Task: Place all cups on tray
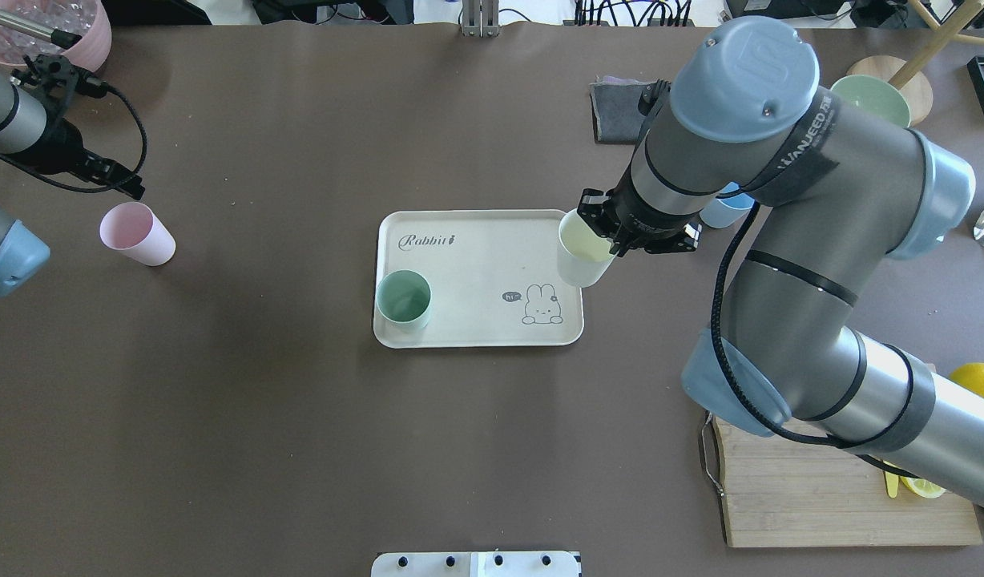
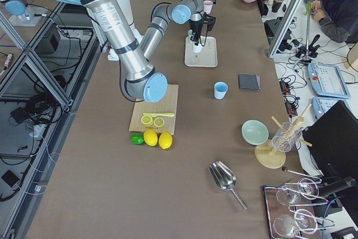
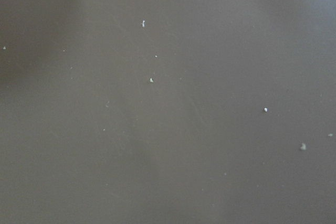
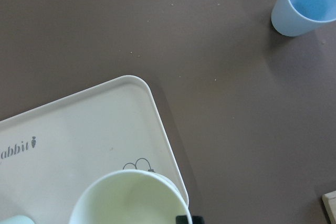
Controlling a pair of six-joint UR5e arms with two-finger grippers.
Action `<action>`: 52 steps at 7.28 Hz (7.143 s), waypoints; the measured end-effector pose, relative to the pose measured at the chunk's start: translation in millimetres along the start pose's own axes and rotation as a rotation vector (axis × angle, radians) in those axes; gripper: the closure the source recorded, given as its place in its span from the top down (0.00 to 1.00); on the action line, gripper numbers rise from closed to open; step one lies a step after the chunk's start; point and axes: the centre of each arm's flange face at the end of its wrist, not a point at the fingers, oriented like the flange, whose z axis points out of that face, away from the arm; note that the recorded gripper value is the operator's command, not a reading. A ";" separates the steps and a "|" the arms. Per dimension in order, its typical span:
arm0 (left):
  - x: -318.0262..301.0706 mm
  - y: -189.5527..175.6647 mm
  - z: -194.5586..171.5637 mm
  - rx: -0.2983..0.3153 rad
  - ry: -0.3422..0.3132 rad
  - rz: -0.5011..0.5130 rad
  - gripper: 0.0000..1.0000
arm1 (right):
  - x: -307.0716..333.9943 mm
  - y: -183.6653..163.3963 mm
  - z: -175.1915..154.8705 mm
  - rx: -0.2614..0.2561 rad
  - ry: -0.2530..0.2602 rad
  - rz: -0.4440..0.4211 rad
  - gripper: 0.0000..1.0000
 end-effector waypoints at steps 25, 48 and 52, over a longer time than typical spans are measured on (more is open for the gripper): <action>17.0 38.2 -13.5 -0.028 0.101 -0.024 0.00 | -32.8 9.9 88.4 0.031 0.027 -0.037 1.00; 233.1 -128.5 -199.3 0.004 0.051 -0.222 0.98 | 194.4 -253.6 108.6 -0.028 0.035 -0.368 0.84; 51.5 -113.7 -278.8 -0.030 -0.052 -0.082 0.98 | 189.4 -207.9 160.1 -0.017 0.082 -0.332 0.00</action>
